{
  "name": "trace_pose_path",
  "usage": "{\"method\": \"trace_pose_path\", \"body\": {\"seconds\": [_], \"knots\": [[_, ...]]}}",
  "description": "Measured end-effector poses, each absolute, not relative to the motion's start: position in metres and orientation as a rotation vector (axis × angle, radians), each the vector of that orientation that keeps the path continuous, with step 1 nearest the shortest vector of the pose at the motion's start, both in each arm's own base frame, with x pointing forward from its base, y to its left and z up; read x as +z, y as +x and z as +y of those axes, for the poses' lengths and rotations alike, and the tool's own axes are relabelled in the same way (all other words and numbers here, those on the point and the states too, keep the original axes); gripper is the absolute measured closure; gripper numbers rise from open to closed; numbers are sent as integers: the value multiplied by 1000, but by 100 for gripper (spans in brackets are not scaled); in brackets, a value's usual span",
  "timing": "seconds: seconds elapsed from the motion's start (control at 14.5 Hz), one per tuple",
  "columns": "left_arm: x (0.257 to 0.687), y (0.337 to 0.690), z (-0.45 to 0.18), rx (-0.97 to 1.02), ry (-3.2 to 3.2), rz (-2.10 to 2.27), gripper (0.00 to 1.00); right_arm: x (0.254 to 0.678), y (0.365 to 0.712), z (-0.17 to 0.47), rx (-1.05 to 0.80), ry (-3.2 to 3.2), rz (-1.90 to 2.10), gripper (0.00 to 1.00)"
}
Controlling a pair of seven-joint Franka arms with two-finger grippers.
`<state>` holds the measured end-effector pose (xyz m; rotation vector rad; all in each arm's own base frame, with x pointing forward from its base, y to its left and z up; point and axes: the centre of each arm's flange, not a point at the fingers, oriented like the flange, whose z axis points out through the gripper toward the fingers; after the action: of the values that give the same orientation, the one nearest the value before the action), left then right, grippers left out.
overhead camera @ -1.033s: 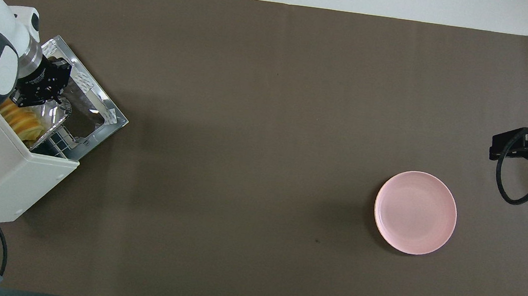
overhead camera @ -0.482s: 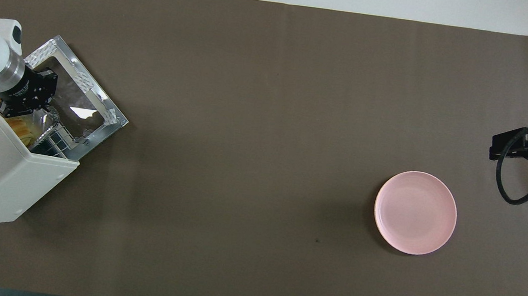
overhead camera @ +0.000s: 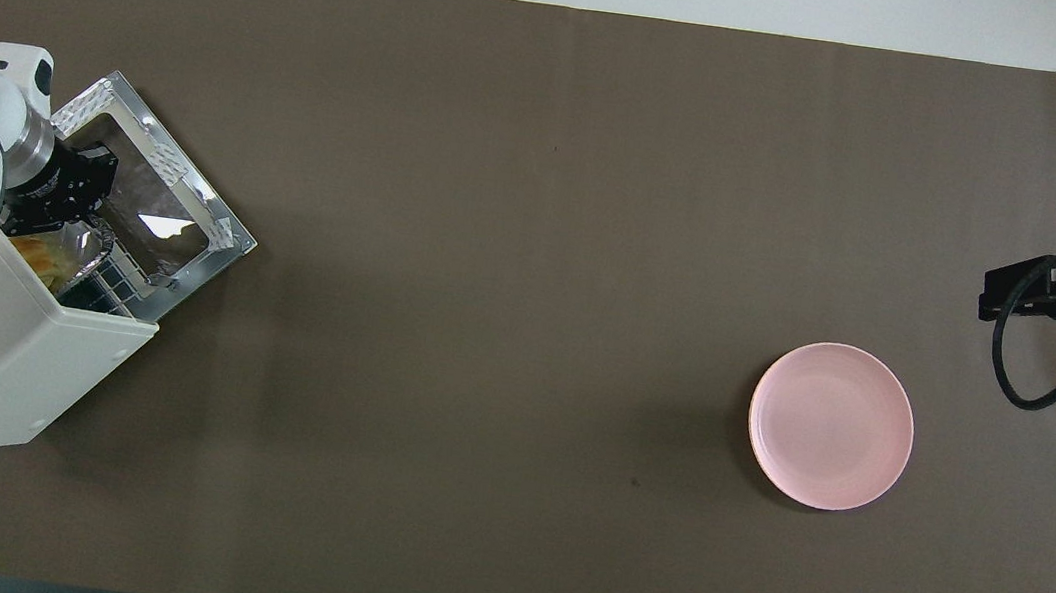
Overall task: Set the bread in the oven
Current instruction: 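Push the foil tray deeper into the oven with the left gripper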
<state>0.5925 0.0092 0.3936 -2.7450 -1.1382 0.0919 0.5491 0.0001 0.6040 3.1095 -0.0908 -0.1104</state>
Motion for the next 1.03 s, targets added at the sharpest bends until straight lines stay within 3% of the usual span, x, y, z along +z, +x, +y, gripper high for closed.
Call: {"method": "trace_pose_path", "body": {"seconds": [0.41, 0.48, 1.03], "knots": [[392, 592, 10, 89, -2747, -1113, 96, 604, 549, 0, -110, 3109, -91, 0], [392, 592, 10, 89, -2748, -1111, 92, 604, 549, 0, -110, 3109, -91, 0], [402, 601, 0, 19, -2775, -1084, 3, 604, 549, 0, -110, 3109, -91, 0]]}}
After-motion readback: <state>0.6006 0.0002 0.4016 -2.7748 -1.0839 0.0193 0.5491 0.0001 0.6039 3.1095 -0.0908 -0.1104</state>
